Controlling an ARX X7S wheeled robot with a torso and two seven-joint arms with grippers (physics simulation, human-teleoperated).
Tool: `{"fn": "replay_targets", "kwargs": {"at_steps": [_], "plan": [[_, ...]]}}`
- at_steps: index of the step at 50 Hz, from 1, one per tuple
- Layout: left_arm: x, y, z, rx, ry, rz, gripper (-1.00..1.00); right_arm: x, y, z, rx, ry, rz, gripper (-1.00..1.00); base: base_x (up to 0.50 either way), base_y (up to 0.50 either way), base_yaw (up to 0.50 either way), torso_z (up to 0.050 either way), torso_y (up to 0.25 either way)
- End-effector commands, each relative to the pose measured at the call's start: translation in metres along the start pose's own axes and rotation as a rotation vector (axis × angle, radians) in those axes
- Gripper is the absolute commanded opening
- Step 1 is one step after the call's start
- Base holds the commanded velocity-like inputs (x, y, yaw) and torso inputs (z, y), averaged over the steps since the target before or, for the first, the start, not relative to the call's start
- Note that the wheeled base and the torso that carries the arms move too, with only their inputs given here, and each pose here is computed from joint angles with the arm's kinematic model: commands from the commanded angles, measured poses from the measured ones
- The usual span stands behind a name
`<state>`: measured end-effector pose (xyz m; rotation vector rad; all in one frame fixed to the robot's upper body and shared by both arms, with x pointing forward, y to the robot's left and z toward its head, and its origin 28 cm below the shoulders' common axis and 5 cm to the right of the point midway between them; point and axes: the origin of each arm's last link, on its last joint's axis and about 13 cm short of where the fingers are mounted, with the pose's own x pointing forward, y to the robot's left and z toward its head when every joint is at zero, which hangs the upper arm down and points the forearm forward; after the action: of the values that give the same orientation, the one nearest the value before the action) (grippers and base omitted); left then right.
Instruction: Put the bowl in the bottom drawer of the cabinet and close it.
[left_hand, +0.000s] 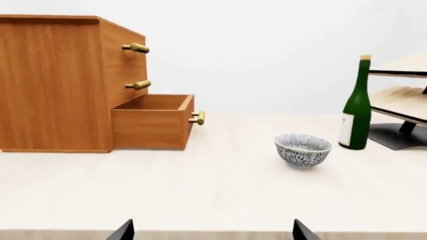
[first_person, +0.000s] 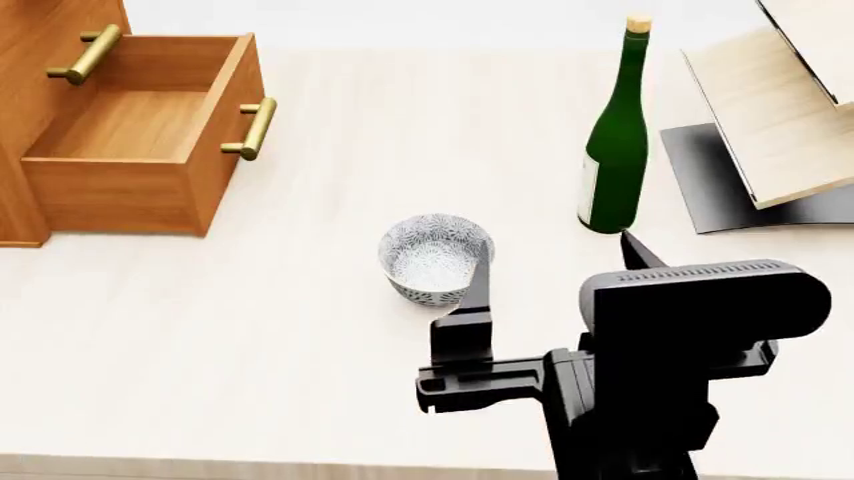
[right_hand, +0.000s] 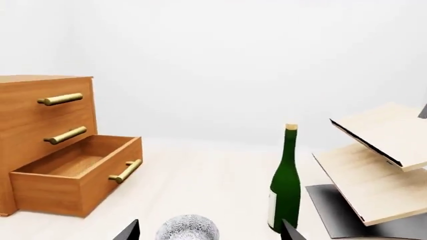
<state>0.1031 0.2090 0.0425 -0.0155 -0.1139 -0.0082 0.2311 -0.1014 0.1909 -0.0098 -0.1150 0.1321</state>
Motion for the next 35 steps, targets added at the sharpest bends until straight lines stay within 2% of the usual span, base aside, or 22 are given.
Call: {"fn": "replay_targets", "kwargs": {"at_steps": [1,8,10,35], "plan": [[-0.0055,0.0007,-0.0034,-0.01,-0.004,-0.015,1.0,0.0043,-0.0004,0.0145,-0.006,-0.025,-0.005,1.0,0.0,0.0,0.0,0.0,0.0],[-0.0067,0.0001,-0.0008,-0.014,-0.003,-0.029,1.0,0.0048,-0.0013,0.0189,-0.05,-0.071,-0.026,1.0,0.0,0.02,0.0,0.0,0.0],[-0.0067,-0.0002,-0.002,-0.009,-0.008,-0.035,1.0,0.0059,-0.0025,0.0195,-0.033,-0.072,-0.036,1.0,0.0,0.24,0.0,0.0,0.0],[-0.0066,-0.0005,-0.0035,-0.013,-0.008,-0.057,1.0,0.008,-0.0035,0.012,-0.017,-0.034,-0.042,1.0,0.0,0.47,0.0,0.0,0.0]]}}
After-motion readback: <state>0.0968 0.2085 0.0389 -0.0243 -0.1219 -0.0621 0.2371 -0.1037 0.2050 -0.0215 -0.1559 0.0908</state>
